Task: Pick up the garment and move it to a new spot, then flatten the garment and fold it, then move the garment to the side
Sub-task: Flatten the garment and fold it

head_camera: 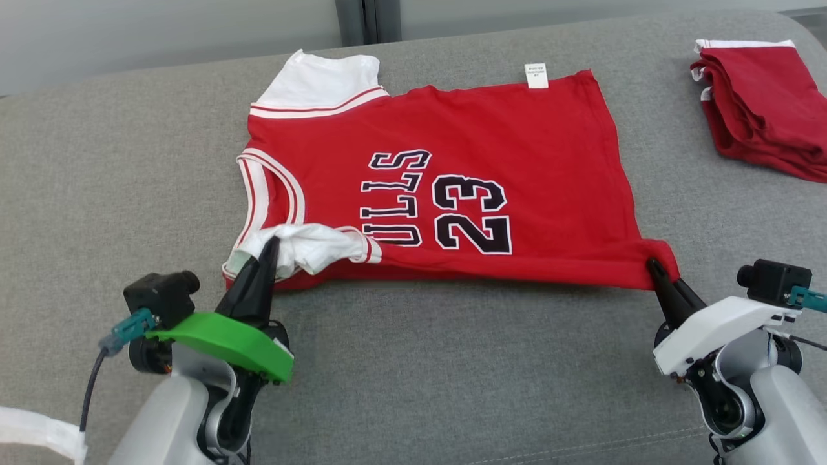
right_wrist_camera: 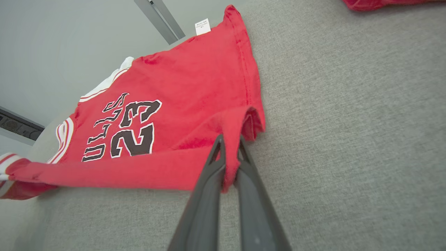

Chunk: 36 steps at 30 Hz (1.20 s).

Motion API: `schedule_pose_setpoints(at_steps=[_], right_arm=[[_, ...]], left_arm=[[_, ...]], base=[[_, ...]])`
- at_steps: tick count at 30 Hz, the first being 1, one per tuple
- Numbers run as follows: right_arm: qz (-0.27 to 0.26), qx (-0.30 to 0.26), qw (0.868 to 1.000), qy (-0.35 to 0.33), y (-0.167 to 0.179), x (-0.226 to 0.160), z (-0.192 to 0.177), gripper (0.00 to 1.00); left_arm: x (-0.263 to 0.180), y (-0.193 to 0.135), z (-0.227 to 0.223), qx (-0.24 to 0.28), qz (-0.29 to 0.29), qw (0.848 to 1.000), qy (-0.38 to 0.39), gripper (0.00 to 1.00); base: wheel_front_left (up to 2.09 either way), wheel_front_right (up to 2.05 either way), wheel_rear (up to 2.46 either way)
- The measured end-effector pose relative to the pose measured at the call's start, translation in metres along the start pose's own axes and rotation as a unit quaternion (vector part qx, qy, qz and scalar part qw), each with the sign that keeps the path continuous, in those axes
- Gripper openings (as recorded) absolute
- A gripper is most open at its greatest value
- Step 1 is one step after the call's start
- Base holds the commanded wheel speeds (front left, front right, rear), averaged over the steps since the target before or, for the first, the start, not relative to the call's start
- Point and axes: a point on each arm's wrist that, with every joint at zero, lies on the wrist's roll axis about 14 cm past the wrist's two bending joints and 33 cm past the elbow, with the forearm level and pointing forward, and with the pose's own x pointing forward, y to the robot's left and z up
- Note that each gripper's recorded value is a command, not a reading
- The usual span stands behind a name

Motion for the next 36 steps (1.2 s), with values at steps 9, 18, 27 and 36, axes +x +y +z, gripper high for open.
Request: schedule_pose_setpoints(at_steps=[9,18,27,36], right_arm=[[0.006,-0.001,1.0,0.005,0.006,0.033,0.015,0.0],[0.008,-0.019,0.999,-0.038,0.008,0.05,0.034,1.0],[-0.004,-0.059,0.997,-0.051,-0.01,0.034,0.028,1.0],[-0.006,-0.095,0.995,-0.008,-0.016,0.037,0.0,1.0]], left_arm=[[0.043,0.01,-0.001,0.026,-0.011,0.999,0.021,0.0],[0.062,0.017,-0.002,0.051,-0.006,0.999,0.015,1.0],[0.037,0.04,-0.007,0.044,0.03,0.999,0.006,1.0],[0.005,0.065,-0.055,0.037,0.068,0.995,0.069,1.0]], base=[[0.0,0.0,0.0],[0.0,0.0,0.0],[0.0,0.0,0.0],[0.0,0.0,0.0]])
